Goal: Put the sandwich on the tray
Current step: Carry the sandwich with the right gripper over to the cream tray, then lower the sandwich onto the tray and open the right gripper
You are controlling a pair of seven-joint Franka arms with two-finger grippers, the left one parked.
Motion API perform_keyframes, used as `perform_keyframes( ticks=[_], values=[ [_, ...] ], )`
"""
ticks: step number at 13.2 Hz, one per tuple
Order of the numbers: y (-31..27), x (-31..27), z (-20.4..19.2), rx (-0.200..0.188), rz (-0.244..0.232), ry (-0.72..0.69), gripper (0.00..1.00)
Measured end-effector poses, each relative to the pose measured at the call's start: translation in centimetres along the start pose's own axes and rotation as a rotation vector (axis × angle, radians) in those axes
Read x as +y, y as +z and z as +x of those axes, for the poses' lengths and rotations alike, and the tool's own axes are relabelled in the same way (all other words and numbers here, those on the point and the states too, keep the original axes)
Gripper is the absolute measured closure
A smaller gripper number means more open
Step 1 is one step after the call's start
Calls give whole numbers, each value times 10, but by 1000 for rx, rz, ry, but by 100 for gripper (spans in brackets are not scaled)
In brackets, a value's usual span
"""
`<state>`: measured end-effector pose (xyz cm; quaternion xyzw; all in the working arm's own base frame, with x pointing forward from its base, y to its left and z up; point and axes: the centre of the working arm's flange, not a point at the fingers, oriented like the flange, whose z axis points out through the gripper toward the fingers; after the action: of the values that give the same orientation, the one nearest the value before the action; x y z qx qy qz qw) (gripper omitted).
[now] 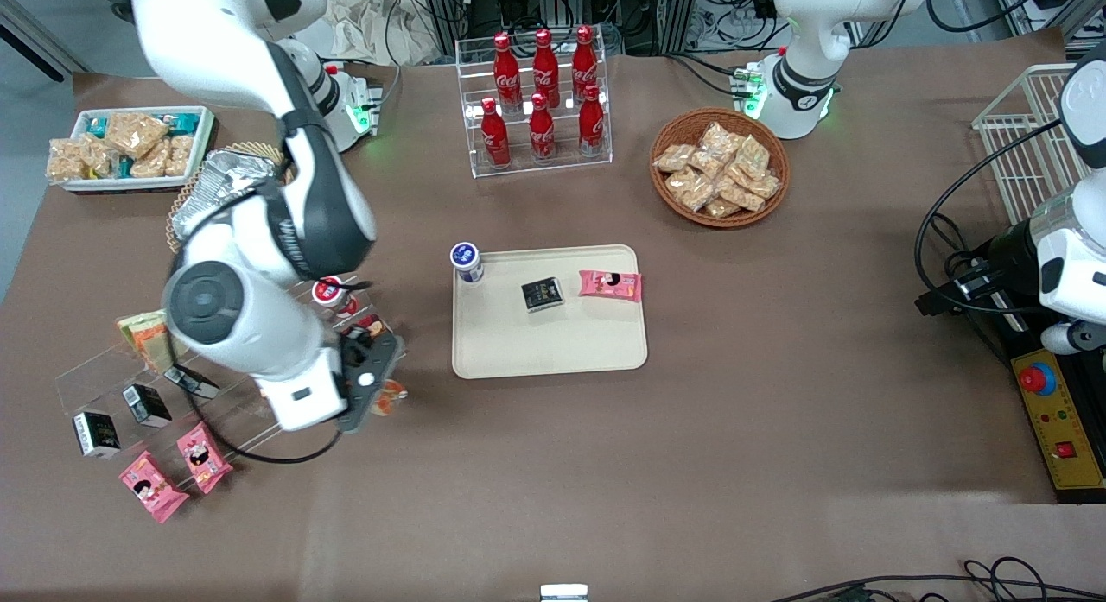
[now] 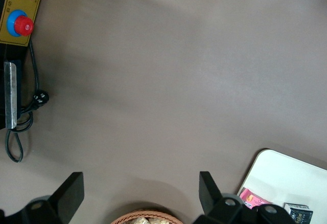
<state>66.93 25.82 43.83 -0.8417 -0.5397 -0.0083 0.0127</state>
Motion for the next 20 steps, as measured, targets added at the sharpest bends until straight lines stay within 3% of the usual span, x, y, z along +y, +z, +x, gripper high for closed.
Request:
perform_keyframes(
  ticks=[3, 7, 10, 13, 18, 19, 20],
  values=[
    [30, -38, 45, 23, 0, -3, 78],
    [96, -101, 98, 7, 3, -84, 78],
    [142, -145, 126, 48, 26, -114, 78],
    [193, -187, 141, 80, -25, -134, 78],
    [223, -200, 145, 78, -49, -138, 79],
    [222, -198, 144, 77, -51, -135, 78],
    [221, -195, 143, 79, -53, -132, 71]
  ],
)
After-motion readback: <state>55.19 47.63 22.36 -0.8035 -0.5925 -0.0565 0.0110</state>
